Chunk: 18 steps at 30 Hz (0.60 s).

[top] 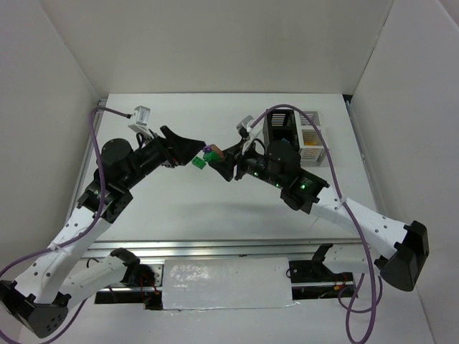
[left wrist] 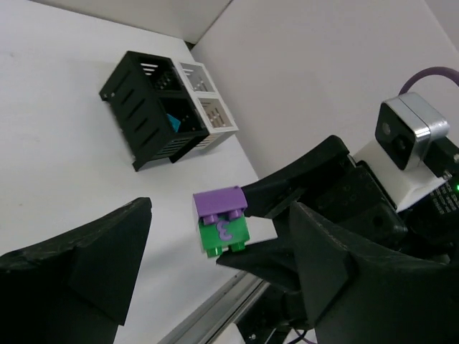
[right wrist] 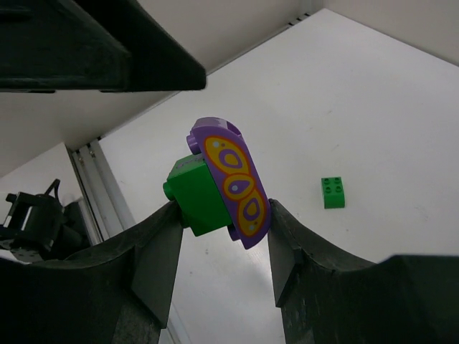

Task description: Sort the legos into containers by color

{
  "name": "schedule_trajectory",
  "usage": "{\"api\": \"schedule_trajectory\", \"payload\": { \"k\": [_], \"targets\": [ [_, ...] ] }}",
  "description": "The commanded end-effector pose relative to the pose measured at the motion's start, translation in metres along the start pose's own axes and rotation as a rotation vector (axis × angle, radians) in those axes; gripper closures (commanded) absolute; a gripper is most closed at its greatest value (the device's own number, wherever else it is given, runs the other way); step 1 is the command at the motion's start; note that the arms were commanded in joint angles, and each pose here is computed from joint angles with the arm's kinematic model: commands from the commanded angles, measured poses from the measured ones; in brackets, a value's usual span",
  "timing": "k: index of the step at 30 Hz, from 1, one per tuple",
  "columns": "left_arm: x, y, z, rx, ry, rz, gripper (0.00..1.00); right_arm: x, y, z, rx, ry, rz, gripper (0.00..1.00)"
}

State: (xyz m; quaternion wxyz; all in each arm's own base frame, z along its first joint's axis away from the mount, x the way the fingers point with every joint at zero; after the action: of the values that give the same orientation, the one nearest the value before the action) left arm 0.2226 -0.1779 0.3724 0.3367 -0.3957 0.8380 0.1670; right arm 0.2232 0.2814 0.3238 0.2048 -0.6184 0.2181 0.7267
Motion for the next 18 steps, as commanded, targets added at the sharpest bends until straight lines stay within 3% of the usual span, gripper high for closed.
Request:
{"api": "schedule_trajectory", "payload": {
  "k": [1,9,13,18],
  "targets": [
    [-0.007,-0.011,-0.023,0.124,0.032,0.020,0.11,-0.030,0.009,0.013,0.010,-0.002,-0.124,0.81],
    [0.013,-0.017,-0.026,0.220,0.012,0.138,0.15,-0.036,0.003,0.019,0.085,-0.002,-0.121,0.81],
    [0.017,-0.020,-0.028,0.231,-0.011,0.176,0.24,-0.044,0.004,0.024,0.079,-0.003,-0.153,0.81],
    [0.023,-0.024,-0.029,0.257,-0.009,0.213,0.27,-0.043,-0.001,0.020,0.130,-0.003,-0.144,0.81]
  ]
}}
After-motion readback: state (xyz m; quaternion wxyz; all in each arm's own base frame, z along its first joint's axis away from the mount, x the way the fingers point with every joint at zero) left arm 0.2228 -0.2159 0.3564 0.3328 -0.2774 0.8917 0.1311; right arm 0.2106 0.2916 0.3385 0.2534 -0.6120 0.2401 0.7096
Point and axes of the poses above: each gripper's point midway between its finger pads, its own y axis back along the fingers, its own z axis along the line the jaws close on, x = y × z, the point moved 5 cm from there along y, back along the fingers, and after that the axes turned 3 degrees about y, right-handed, at the moved point
